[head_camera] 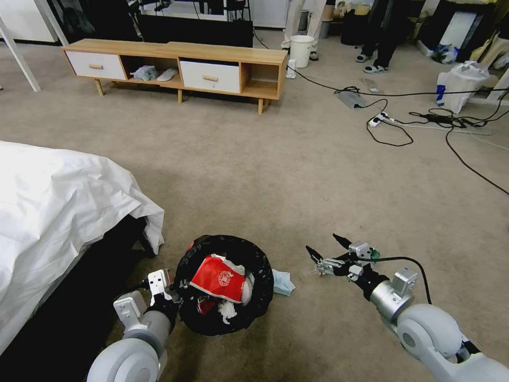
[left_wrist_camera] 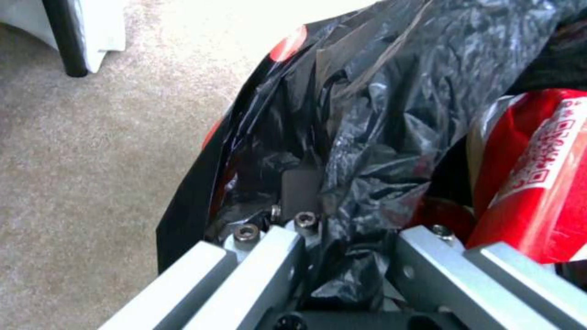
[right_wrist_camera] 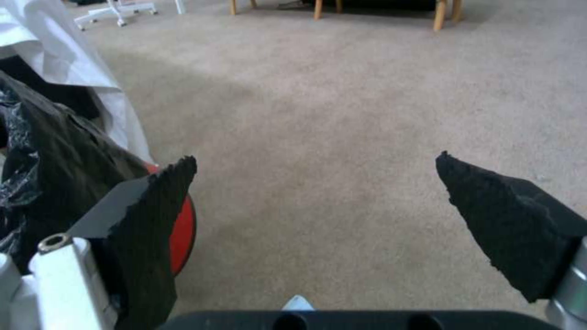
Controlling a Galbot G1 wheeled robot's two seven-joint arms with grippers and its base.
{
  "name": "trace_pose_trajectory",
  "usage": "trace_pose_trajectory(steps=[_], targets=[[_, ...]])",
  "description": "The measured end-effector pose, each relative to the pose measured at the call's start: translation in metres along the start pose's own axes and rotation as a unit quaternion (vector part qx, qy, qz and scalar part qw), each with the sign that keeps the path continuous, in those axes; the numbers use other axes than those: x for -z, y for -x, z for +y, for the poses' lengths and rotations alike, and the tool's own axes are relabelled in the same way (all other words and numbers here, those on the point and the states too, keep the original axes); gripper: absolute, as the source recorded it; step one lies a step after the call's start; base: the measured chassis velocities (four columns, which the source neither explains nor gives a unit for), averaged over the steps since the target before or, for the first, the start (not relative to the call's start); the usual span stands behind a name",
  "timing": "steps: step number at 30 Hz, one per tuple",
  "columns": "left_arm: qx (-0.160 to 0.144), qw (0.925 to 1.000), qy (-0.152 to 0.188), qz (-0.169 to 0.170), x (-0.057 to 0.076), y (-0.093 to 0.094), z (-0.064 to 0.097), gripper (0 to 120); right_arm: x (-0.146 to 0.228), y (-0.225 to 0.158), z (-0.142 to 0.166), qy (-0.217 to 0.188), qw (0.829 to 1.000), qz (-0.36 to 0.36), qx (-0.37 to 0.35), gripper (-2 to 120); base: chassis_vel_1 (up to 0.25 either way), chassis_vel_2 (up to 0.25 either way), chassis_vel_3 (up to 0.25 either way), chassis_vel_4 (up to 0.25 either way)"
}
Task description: Pick up the trash bin and place the garbage on the floor into it.
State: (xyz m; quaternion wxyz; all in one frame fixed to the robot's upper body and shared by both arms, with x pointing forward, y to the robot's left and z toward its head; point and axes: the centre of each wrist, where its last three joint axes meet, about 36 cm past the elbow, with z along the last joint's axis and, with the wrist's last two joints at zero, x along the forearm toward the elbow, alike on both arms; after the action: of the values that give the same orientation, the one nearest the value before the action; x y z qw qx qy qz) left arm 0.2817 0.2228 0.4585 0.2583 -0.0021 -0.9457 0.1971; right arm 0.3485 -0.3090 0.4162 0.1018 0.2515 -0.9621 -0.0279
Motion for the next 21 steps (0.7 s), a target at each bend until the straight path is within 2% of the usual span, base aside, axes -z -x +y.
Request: trace_pose_trajectory(steps=[15,21], targets=[[0.001,1.0000,-0.001,0.003,0.0013,0.0004,0.0019,0,-0.0007,0.0012,0.0019,0.001,1.000,0.002,0.004,100,0.000,0.000,0.000,0.000],[0.007,1.0000,0.001,-0.004,0.0010,0.0018,0.0040,0,-0.0010,0.0013,0.0014,0.002,1.000,0.002,0.005,100,0.050,0.050,0.044,0.048]])
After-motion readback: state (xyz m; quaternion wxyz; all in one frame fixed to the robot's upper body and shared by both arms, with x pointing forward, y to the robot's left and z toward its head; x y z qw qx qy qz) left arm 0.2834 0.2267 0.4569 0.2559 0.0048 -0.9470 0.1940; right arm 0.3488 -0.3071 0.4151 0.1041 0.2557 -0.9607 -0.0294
